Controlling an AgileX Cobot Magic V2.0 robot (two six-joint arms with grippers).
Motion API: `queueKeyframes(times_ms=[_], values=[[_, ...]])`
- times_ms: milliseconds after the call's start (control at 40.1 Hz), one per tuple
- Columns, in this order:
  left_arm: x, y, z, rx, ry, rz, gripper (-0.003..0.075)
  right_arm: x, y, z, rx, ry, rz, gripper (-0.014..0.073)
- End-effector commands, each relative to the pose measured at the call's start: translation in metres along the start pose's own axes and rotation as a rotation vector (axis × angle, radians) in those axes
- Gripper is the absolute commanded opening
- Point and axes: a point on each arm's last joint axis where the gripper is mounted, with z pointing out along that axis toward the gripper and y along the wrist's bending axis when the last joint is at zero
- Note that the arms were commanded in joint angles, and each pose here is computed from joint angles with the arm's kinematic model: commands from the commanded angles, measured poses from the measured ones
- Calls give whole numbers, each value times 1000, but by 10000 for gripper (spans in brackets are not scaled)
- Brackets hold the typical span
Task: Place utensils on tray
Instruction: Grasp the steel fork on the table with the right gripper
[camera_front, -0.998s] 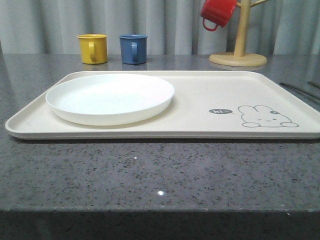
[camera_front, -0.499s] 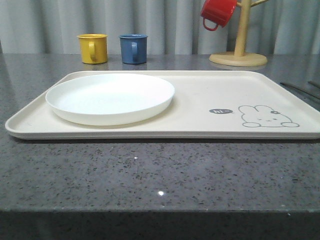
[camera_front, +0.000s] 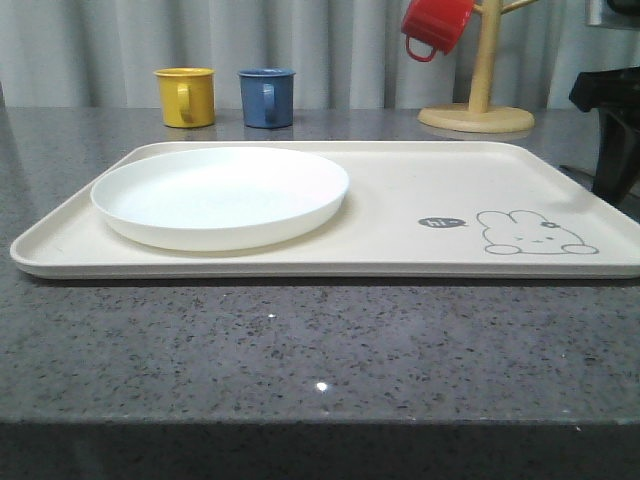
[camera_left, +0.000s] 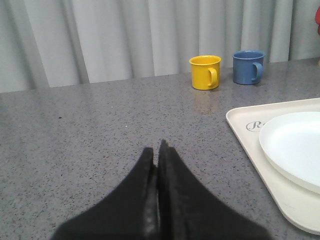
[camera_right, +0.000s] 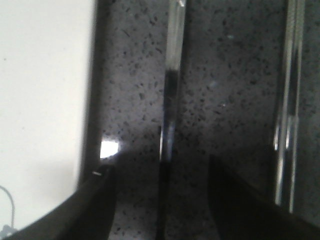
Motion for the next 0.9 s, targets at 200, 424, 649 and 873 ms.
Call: queueKeyframes(times_ms=[200, 424, 649, 873], values=[[-16, 2, -2, -12, -100, -17, -18, -10, 3, -19, -5, -93, -10, 167], [-16, 2, -2, -12, -100, -17, -18, -9, 3, -18, -6, -88, -10, 0], [-16, 2, -2, -12, -100, -17, -18, -15, 6, -44, -15, -104, -8, -56], [-16, 2, -2, -12, -100, -17, -18, -23, 52, -91, -30, -150, 31, -57]])
